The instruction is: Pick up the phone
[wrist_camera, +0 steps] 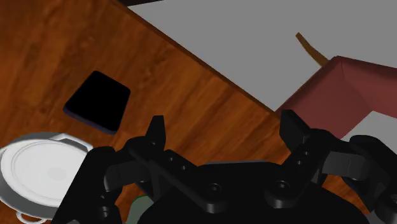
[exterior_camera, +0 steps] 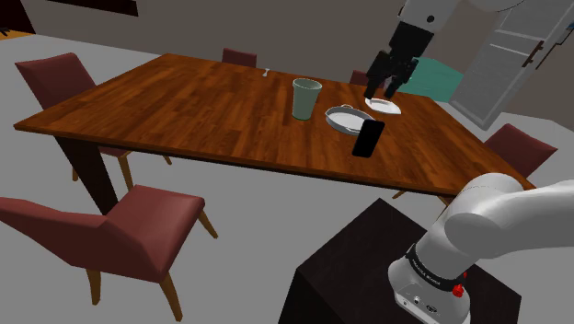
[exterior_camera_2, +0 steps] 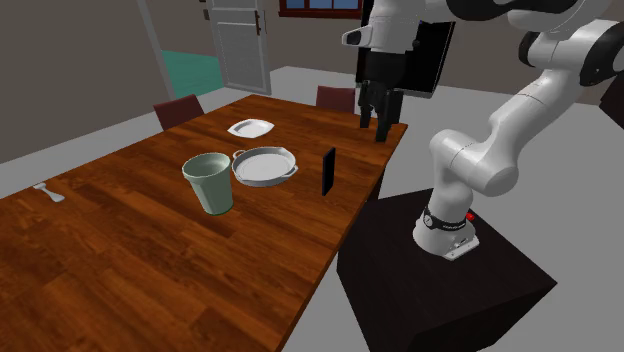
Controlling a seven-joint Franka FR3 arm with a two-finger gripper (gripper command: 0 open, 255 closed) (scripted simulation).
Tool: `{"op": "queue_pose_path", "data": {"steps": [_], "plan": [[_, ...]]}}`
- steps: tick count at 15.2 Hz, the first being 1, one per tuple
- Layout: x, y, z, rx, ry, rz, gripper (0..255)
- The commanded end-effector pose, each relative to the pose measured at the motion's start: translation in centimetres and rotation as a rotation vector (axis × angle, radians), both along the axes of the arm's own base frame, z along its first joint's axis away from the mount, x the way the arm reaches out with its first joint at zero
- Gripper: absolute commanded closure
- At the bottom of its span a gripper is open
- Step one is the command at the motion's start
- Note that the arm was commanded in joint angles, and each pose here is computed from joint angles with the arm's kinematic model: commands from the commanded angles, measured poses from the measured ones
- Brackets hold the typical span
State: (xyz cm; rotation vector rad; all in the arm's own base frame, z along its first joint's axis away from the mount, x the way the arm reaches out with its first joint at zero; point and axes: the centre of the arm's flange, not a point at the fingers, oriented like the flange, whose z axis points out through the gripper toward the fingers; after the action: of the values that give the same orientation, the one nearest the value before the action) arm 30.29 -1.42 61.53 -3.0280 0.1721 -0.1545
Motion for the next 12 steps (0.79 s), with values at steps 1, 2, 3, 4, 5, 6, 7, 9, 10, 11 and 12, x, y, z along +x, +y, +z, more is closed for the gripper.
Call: {"op": "queue_pose_path", "data": {"steps": [1,2,3,4,5,6,7,9,10,11,12], "plan": [[0.0,0.0,0.0,0.000,0.000,0.000,0],[0.3,-0.9,-0.8,-0.011,0.004,0.070,0],[0.6,-1.9,-1.7,-0.021,0.009,0.140,0],[1.0,-2.8,-2.5,-0.032,0.013,0.210,0],[1.4,-3.7,-3.3,-0.042,0.017,0.280,0],[1.9,-4.5,-4.2,-0.053,0.022,0.351,0],[2.4,-5.4,-5.0,-0.063,0.026,0.421,0],[3.7,-6.9,-6.6,-0.084,0.035,0.561,0],[4.4,-7.7,-7.4,-0.095,0.039,0.631,0],[5.2,-8.4,-8.2,-0.105,0.043,0.701,0],[6.0,-9.0,-8.9,-0.116,0.048,0.771,0]]}}
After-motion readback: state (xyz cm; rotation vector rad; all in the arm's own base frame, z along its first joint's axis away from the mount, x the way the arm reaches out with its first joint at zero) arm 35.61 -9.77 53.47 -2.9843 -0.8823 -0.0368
